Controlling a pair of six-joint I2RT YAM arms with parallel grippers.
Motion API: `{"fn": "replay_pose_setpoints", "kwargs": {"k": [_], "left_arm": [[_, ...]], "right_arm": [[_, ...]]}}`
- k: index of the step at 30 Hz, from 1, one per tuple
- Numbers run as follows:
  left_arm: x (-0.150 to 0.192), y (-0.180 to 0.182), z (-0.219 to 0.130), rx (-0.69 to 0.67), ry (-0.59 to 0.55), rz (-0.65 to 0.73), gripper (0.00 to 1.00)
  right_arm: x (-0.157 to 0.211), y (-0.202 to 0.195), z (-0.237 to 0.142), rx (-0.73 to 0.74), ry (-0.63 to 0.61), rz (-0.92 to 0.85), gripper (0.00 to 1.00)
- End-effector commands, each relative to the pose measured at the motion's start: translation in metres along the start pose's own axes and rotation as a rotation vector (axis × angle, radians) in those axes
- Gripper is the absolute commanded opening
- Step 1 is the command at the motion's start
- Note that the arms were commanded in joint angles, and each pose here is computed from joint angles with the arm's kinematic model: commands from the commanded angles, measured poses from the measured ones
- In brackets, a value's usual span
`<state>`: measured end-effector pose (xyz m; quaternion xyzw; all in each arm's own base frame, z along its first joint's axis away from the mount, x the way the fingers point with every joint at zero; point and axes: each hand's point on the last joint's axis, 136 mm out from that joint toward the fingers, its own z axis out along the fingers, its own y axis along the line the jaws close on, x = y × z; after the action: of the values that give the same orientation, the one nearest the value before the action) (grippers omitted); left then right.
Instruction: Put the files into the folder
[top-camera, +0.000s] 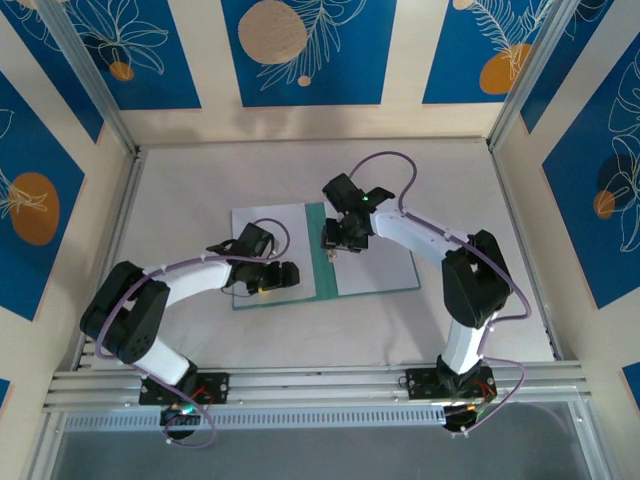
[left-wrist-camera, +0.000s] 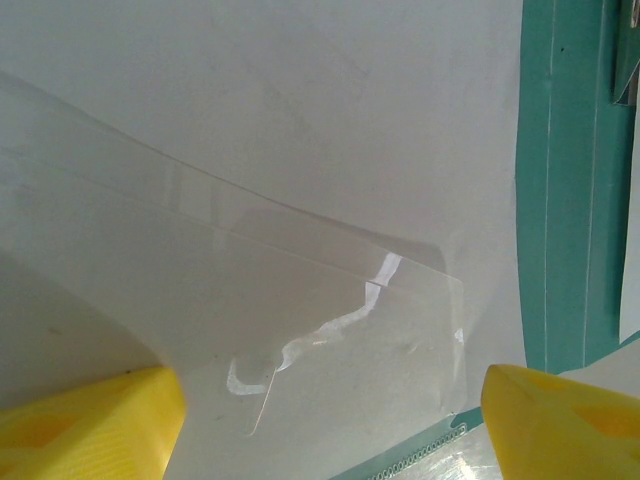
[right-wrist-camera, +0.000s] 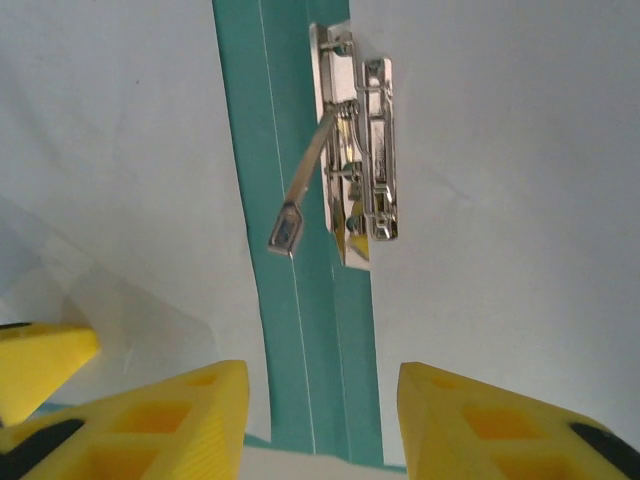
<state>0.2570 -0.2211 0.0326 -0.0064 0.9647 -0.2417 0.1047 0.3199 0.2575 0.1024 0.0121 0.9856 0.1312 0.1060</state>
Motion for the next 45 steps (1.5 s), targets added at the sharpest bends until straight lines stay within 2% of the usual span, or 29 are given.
{"fn": "replay_pose_setpoints", "kwargs": {"k": [1,14,35,45], "left_arm": [[0.023,0.021,0.006,-0.068,0.095,-0.020,0.80],[0.025,0.027,0.011,-0.074,0.115,-0.028,0.81],[0.026,0.027,0.010,-0.072,0.124,-0.026,0.81],[0.026,0.026,0.010,-0.067,0.125,-0.028,0.81]], "right_arm": [[-0.003,0.005,0.001,0.026,0.009,-0.004,0.41],[-0.006,0.011,0.019,0.089,0.049,0.002,0.38],[-0.008,0.014,0.025,0.107,0.064,-0.005,0.25],[-0.008,0.013,0.029,0.112,0.074,-0.003,0.24]]}}
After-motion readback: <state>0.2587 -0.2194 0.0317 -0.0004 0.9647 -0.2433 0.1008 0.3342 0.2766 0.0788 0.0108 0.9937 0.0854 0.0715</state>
